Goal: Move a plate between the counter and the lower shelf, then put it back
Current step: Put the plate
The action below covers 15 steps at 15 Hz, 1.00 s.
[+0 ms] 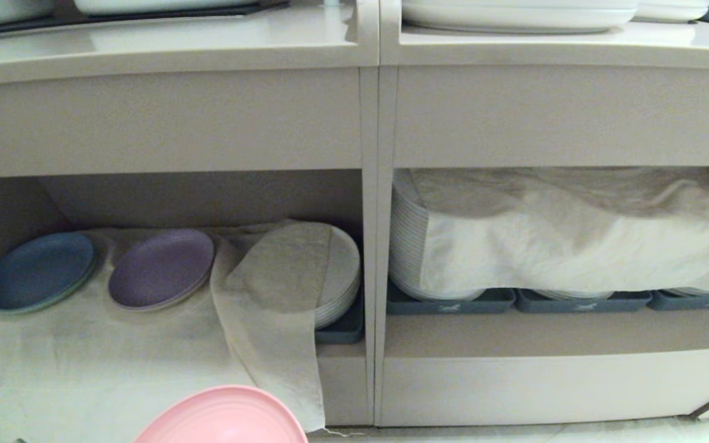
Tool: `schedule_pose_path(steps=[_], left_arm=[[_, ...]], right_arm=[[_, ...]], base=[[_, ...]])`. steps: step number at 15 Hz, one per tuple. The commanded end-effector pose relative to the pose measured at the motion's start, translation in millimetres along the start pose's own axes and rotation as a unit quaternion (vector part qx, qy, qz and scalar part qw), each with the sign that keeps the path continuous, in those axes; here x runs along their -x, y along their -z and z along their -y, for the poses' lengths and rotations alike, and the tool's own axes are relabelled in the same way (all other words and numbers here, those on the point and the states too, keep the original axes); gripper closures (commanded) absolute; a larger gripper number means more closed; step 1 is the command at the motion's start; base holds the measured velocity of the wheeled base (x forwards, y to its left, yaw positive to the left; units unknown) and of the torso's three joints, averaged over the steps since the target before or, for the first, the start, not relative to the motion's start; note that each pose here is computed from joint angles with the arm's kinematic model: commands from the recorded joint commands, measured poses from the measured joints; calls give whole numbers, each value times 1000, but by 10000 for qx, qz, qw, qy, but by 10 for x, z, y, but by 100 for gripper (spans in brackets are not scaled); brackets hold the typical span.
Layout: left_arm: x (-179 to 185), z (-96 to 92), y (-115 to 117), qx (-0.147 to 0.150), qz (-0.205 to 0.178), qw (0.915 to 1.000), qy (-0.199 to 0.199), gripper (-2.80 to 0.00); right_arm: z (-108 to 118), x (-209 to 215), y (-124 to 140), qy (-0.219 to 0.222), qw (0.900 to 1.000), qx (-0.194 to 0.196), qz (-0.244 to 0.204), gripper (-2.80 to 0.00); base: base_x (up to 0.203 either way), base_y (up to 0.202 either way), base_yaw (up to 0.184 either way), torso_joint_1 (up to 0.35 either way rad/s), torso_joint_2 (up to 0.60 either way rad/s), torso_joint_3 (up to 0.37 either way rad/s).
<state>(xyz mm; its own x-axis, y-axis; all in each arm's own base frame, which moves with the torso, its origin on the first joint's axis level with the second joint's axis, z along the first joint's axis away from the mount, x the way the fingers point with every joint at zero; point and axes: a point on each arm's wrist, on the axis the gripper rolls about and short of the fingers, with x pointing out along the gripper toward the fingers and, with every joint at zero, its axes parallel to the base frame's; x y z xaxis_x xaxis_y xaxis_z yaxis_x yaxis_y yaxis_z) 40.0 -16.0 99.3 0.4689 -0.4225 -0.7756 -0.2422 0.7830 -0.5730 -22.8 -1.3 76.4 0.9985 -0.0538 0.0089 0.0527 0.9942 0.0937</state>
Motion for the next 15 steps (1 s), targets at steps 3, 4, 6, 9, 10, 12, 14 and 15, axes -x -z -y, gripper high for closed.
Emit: schedule_pose_path(steps=[3, 4, 6, 9, 10, 12, 14, 15], left_arm=[[29, 65, -42, 336, -4, 9994, 61, 0], [20, 69, -49, 359, -32, 9993, 31, 0], [11, 71, -55, 373, -64, 9993, 4, 0], [14, 105, -84, 350, -85, 9993, 40, 0], [20, 122, -96, 319, -81, 9994, 61, 0], [32, 154, -121, 293, -65, 9995, 108, 0], [54, 198, -157, 267, -10, 9995, 163, 0], [65, 221, -177, 255, 17, 9995, 192, 0]], right_arm=[[0, 0, 0, -1, 10000, -1, 1, 0], [0, 0, 0, -1, 10000, -1, 1, 0], [0, 0, 0, -1, 10000, -1, 1, 0], [0, 0, 0, -1, 10000, -1, 1, 0], [0, 0, 0, -1, 10000, -1, 1, 0], [0, 0, 0, -1, 10000, -1, 1, 0], [0, 0, 0, -1, 10000, -1, 1, 0], [0, 0, 0, -1, 10000, -1, 1, 0]], base=[[0, 0, 0, 0, 0, 0], [0, 0, 0, 0, 0, 0], [0, 0, 0, 0, 0, 0], [0, 0, 0, 0, 0, 0], [0, 0, 0, 0, 0, 0], [0, 0, 0, 0, 0, 0], [0, 0, 0, 0, 0, 0], [0, 0, 0, 0, 0, 0]])
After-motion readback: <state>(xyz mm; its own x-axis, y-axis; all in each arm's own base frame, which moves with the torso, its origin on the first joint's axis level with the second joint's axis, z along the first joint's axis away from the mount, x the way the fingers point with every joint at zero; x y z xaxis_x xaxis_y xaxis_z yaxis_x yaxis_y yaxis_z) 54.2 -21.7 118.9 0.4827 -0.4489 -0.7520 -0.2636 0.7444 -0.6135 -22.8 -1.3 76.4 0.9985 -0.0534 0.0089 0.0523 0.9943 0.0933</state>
